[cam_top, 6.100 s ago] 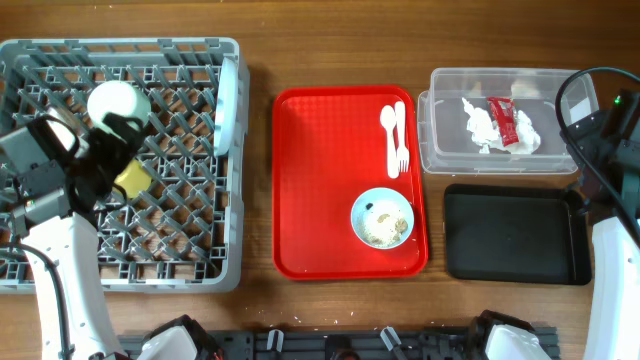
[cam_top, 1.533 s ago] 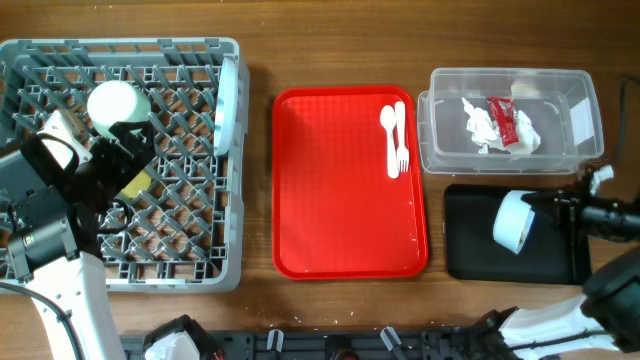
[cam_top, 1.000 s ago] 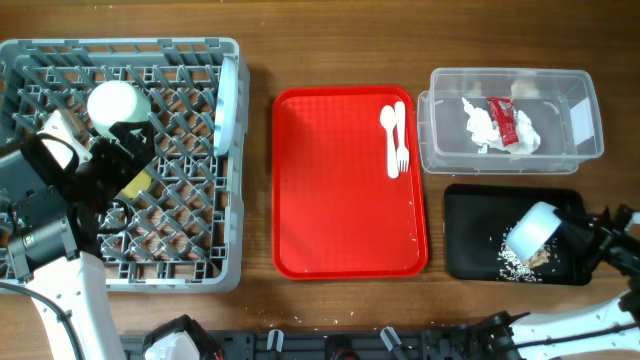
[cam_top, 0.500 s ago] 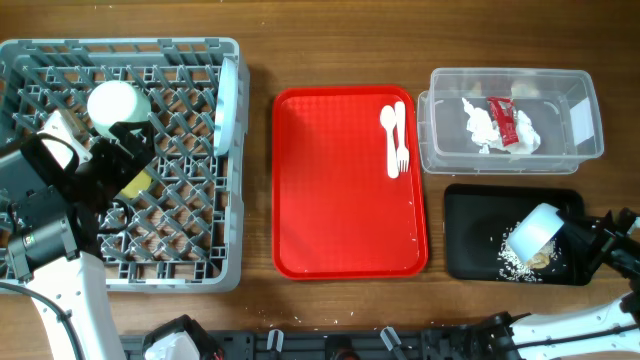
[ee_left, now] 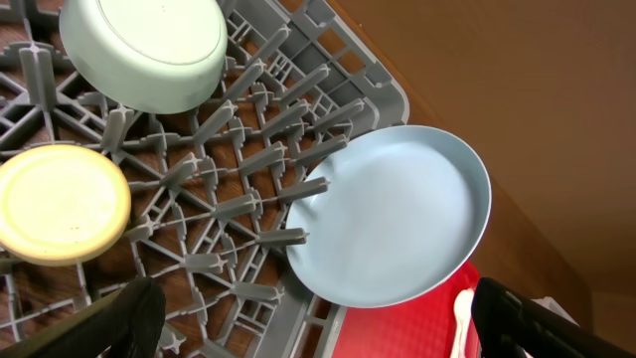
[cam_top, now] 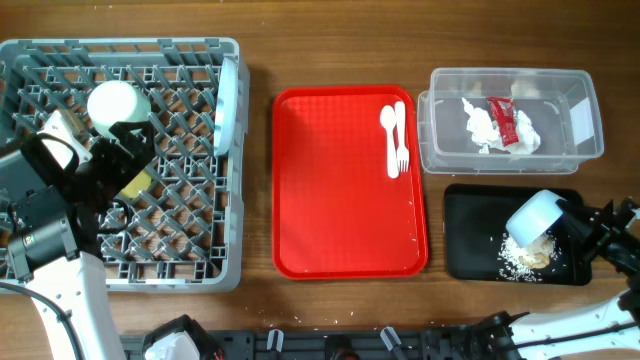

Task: Sort waste into correct bins and load items into the dishwasher rack
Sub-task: 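Hold the bowl inverted over the black tray to empty it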

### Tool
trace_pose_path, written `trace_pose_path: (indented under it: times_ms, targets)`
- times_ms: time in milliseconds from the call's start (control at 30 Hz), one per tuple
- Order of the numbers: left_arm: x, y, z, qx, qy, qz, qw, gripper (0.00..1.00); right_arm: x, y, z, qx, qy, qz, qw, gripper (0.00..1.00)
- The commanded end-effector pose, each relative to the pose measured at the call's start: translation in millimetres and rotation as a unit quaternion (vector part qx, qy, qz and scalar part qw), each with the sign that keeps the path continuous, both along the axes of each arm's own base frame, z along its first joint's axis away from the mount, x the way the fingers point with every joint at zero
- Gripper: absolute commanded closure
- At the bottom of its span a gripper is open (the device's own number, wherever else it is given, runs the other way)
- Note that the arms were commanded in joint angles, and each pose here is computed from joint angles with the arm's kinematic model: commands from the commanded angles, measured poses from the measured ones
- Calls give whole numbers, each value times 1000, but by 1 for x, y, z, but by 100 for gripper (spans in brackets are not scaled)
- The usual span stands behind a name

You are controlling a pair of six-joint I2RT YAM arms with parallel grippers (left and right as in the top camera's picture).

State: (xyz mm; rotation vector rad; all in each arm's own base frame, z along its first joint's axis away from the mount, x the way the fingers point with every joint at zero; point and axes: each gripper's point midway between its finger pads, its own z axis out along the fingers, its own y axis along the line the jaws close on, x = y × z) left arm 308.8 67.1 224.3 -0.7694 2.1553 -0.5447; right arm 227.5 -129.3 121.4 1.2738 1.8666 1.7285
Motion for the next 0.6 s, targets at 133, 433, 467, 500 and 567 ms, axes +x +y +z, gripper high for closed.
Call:
trace_pose_path:
  times_ms: [133,433,467,500,567]
  targets:
    - [1,-2,1,2,-4,-10,1000,0,3,15,-1,39,18,2,999,96]
    - [1,-2,1,2,-4,-10,1000,0,4,23,-2,21,6,25,999,96]
    - [1,-2,1,2,-4,-10,1000,0,8,20,1,13,-12,16,1000,96]
    - [1,-2,1,2,-4,-10,1000,0,13,14,2,10,-25,-1,1000,96]
    - [1,-2,1,2,-4,-10,1000,0,15,11,-1,39,7,-15,999,96]
